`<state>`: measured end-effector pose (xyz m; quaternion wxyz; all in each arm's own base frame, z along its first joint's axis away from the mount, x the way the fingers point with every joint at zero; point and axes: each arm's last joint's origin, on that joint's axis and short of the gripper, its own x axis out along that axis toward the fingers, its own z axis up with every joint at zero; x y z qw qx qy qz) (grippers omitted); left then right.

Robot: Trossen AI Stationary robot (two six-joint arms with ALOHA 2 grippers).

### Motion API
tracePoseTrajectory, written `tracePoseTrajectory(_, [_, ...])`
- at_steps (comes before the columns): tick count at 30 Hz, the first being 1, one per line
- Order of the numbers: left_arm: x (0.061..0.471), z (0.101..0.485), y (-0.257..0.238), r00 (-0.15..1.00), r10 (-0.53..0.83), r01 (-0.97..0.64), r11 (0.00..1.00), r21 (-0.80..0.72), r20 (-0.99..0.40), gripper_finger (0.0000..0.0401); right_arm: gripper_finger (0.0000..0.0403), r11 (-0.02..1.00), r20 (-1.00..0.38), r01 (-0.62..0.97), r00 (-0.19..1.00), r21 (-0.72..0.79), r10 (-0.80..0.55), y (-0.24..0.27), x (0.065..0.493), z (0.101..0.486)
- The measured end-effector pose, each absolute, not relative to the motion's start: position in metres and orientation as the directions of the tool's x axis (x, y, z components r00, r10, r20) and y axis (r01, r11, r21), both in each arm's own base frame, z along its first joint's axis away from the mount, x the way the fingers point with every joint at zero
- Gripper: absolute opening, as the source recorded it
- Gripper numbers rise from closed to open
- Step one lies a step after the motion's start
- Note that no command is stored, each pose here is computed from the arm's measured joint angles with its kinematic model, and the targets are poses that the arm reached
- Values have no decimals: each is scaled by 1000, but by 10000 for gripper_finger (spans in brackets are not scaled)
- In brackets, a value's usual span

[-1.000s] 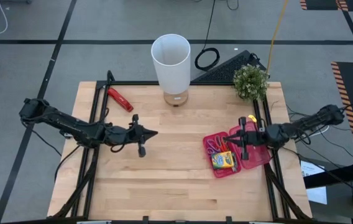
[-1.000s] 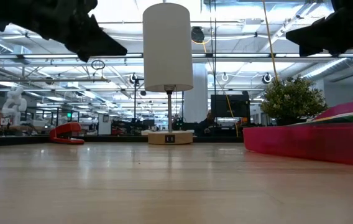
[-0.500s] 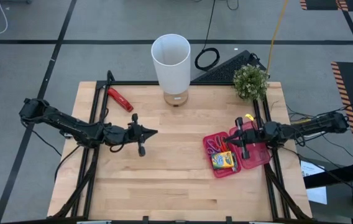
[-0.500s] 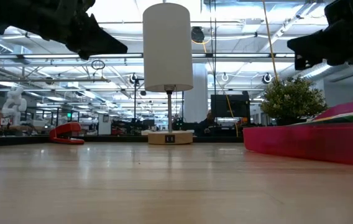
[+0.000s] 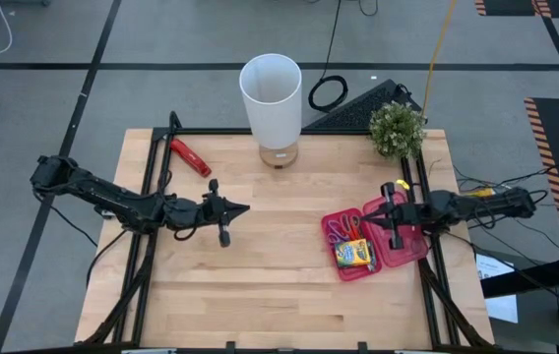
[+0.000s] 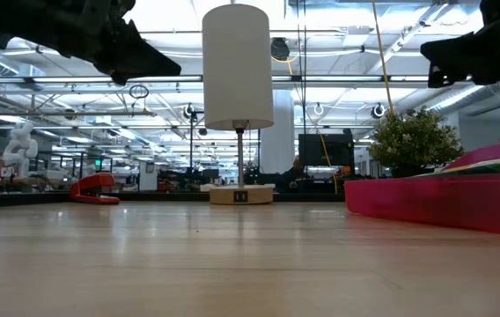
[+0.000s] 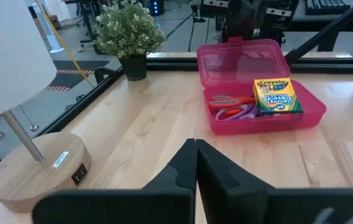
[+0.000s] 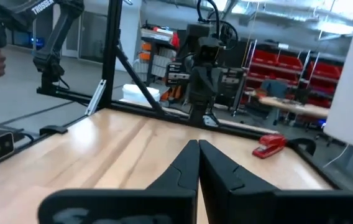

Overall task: Pack school essentials
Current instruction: Return to Home Position

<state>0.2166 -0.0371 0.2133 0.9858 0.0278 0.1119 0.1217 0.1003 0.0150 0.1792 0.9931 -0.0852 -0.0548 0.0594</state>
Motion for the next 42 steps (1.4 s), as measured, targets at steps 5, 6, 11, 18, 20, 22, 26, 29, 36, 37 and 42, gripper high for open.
tracePoseTrajectory(5, [217, 213, -37, 946, 246, -235, 969, 75, -213, 19, 0, 972, 97, -63, 991, -226, 87, 13, 95, 178])
tracePoseTrajectory(6, [217, 213, -37, 946, 245, -235, 969, 74, -212, 19, 0, 972, 85, -53, 994, -229, 74, 12, 95, 176])
tracePoseTrajectory(11, [217, 214, -37, 947, 245, -234, 969, 74, -207, 4, 0, 970, 94, -61, 992, -235, 85, 9, 96, 177])
tracePoseTrajectory(18, [217, 215, -37, 949, 244, -234, 970, 71, -201, 19, 0, 972, 77, -62, 994, -226, 82, 2, 97, 175])
tracePoseTrajectory(20, [217, 215, -37, 949, 244, -235, 970, 68, -201, 22, 0, 973, 79, -84, 992, -213, 103, 1, 96, 175])
tracePoseTrajectory(22, [217, 215, -37, 949, 244, -235, 970, 64, -201, 23, 0, 974, 62, -75, 994, -212, 90, 0, 97, 173])
tracePoseTrajectory(26, [217, 214, -37, 949, 244, -234, 970, 69, -202, 23, 0, 976, 46, -59, 996, -207, 71, -2, 97, 172])
tracePoseTrajectory(29, [217, 214, -38, 948, 242, -233, 970, 71, -206, 23, 0, 979, 38, -39, 998, -199, 48, -3, 97, 171])
tracePoseTrajectory(36, [217, 214, -39, 949, 236, -225, 971, 75, -206, 24, 0, 981, 29, 12, 1000, -193, -7, -4, 97, 170])
tracePoseTrajectory(37, [217, 214, -39, 950, 236, -225, 971, 75, -206, 24, 0, 981, 29, 12, 1000, -193, -6, -4, 97, 170])
tracePoseTrajectory(42, [216, 214, -39, 950, 234, -224, 972, 75, -205, 24, 0, 982, 22, 7, 1000, -187, -3, -4, 97, 169])
